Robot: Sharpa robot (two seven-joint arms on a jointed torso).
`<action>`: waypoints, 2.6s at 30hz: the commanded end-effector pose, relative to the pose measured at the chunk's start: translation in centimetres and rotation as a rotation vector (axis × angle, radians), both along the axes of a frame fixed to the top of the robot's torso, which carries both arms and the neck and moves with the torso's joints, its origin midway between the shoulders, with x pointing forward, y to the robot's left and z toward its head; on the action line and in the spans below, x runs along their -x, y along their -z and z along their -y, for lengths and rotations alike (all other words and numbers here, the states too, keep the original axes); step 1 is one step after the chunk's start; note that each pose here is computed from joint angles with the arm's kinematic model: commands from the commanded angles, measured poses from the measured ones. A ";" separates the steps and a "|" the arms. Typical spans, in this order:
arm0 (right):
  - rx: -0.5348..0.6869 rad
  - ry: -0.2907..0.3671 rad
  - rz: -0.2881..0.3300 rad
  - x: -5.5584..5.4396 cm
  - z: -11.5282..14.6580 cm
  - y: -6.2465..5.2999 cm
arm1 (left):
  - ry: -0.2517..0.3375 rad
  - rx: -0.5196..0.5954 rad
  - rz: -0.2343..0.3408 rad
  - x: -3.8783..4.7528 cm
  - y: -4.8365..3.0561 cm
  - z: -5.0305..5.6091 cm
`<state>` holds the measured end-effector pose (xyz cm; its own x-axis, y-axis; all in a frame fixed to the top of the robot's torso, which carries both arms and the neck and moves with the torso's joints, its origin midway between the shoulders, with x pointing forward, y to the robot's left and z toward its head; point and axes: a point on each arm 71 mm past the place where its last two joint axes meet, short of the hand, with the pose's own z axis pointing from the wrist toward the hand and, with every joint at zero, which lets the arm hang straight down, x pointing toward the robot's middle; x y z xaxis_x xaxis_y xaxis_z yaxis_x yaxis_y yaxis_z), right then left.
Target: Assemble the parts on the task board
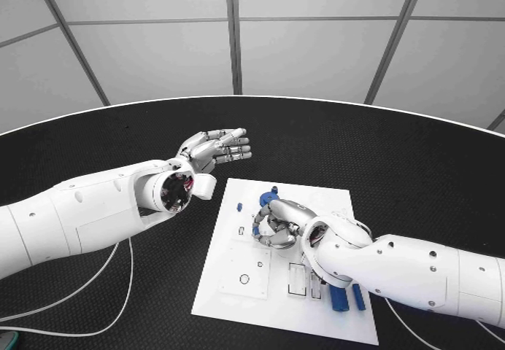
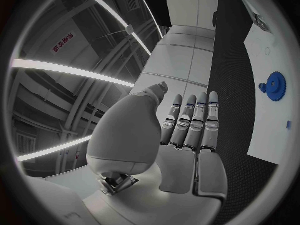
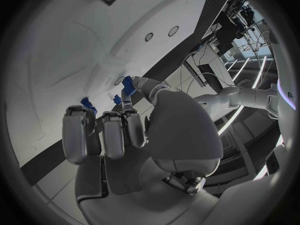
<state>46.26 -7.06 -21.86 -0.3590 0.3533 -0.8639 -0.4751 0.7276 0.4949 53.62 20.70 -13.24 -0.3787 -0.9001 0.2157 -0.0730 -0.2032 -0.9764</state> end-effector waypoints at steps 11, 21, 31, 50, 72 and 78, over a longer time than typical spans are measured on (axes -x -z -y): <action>0.019 -0.003 0.034 0.3 0.3 0.1 | -0.004 -0.001 -0.001 -0.06 0.02 -0.2; 0.028 0.021 0.033 0.0 0.8 0.2 | -0.008 -0.003 -0.001 -0.12 0.03 -0.4; 0.032 0.041 0.034 -0.4 0.9 0.3 | -0.008 -0.003 -0.002 -0.08 0.03 -0.4; 0.053 0.040 0.015 -0.5 0.7 0.6 | -0.010 -0.004 -0.003 -0.05 0.03 -0.5; 0.058 0.040 0.012 -0.5 0.7 0.6 | -0.013 -0.005 -0.003 -0.06 0.04 -0.7; 0.057 0.040 0.013 -0.6 0.7 0.6 | -0.013 -0.005 -0.004 -0.06 0.04 -0.7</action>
<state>46.82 -7.72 -22.49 -0.3341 0.3169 -0.8877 -0.4509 0.7732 0.4458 53.68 21.39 -13.28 -0.3661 -0.9060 0.2126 -0.0738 -0.1994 -0.9771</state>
